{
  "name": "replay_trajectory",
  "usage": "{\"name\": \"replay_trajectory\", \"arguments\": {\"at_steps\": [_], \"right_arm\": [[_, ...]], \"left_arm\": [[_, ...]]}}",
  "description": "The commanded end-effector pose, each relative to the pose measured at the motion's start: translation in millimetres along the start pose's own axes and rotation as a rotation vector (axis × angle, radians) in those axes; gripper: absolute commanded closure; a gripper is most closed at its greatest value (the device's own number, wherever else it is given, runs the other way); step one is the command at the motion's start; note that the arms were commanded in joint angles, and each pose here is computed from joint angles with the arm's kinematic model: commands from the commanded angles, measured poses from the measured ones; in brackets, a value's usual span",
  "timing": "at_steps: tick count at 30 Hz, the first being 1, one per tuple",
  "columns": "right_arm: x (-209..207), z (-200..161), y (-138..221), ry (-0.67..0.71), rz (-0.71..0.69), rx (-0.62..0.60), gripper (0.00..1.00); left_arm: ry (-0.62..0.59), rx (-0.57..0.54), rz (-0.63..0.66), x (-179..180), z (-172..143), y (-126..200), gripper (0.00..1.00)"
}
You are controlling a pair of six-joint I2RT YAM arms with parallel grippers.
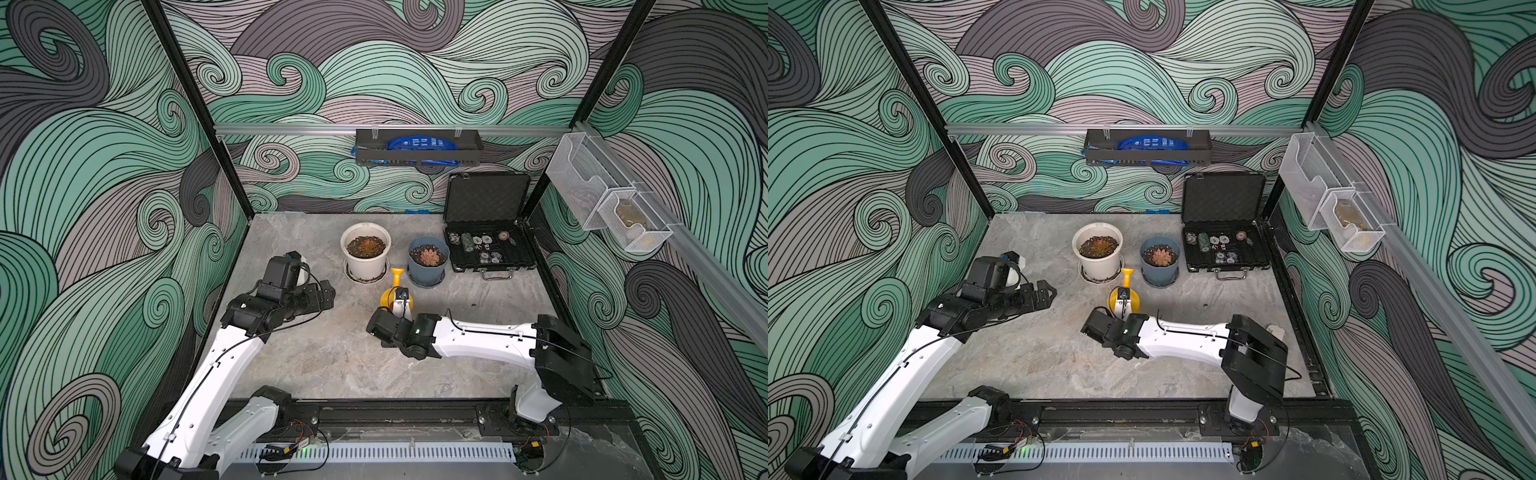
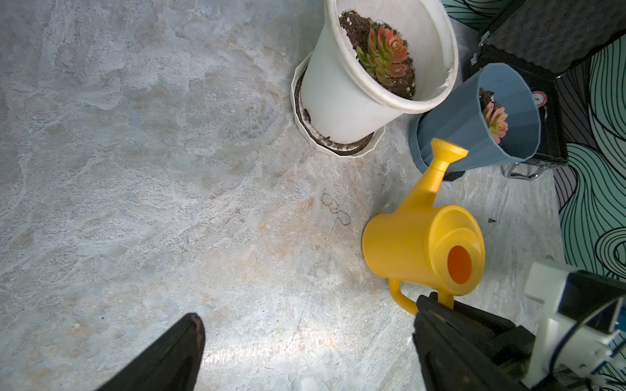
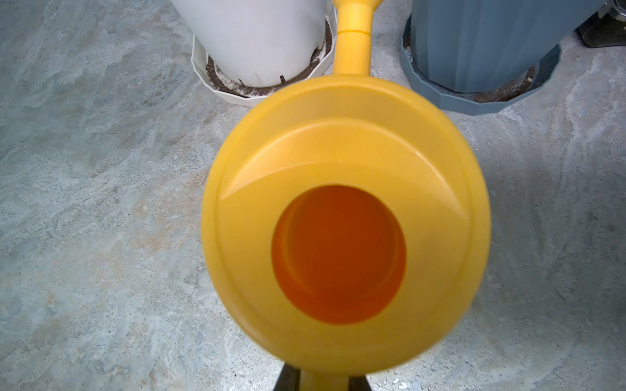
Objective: Water the succulent around the soil edge
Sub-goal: Pick up the watering can from the center of the board, then water the soil of the potted plant with water.
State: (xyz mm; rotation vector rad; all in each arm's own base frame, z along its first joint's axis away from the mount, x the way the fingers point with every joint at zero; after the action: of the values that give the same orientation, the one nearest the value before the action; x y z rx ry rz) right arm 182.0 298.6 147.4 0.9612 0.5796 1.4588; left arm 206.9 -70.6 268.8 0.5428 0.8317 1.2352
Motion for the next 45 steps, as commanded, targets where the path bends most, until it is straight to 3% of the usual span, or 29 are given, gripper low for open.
{"name": "replay_trajectory", "arguments": {"at_steps": [1,8,15,20,34,45], "right_arm": [[2.6,19.5,22.8,0.027,0.057,-0.026,1.00],[-8.3,75.8,67.0,0.084,0.153,-0.001,1.00],[-46.1,134.3,112.3,0.031,0.339,0.046,1.00],[-64.4,161.1,123.6,0.013,0.436,0.117,1.00],[-90.7,177.8,95.9,-0.042,0.400,0.285,1.00],[-99.5,197.8,76.4,-0.180,0.516,0.389,1.00]], "left_arm": [[0.001,-0.018,-0.018,-1.0,0.7,3.1,0.01],[0.002,-0.020,-0.019,-0.9,-0.1,4.1,0.01],[0.001,-0.032,-0.024,-1.4,0.5,6.6,0.01],[0.003,-0.035,-0.031,-2.0,0.0,7.6,0.01],[0.001,-0.041,-0.039,-2.8,-0.4,9.5,0.01],[0.002,-0.046,-0.039,-2.9,-0.1,10.1,0.01]]}}
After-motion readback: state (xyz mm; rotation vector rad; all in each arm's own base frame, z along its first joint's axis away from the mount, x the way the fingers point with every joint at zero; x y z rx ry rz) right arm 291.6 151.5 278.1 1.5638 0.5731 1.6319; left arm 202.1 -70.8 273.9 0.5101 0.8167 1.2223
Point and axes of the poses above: each gripper's point midway between its finger pads, its own y axis back along the fingers, its own x axis along the line the jaws close on, z = x × y, the point moved 7 cm from there along y, back along the fingers, and after that the axes turned 9 degrees about -y, right-handed, at the moved point
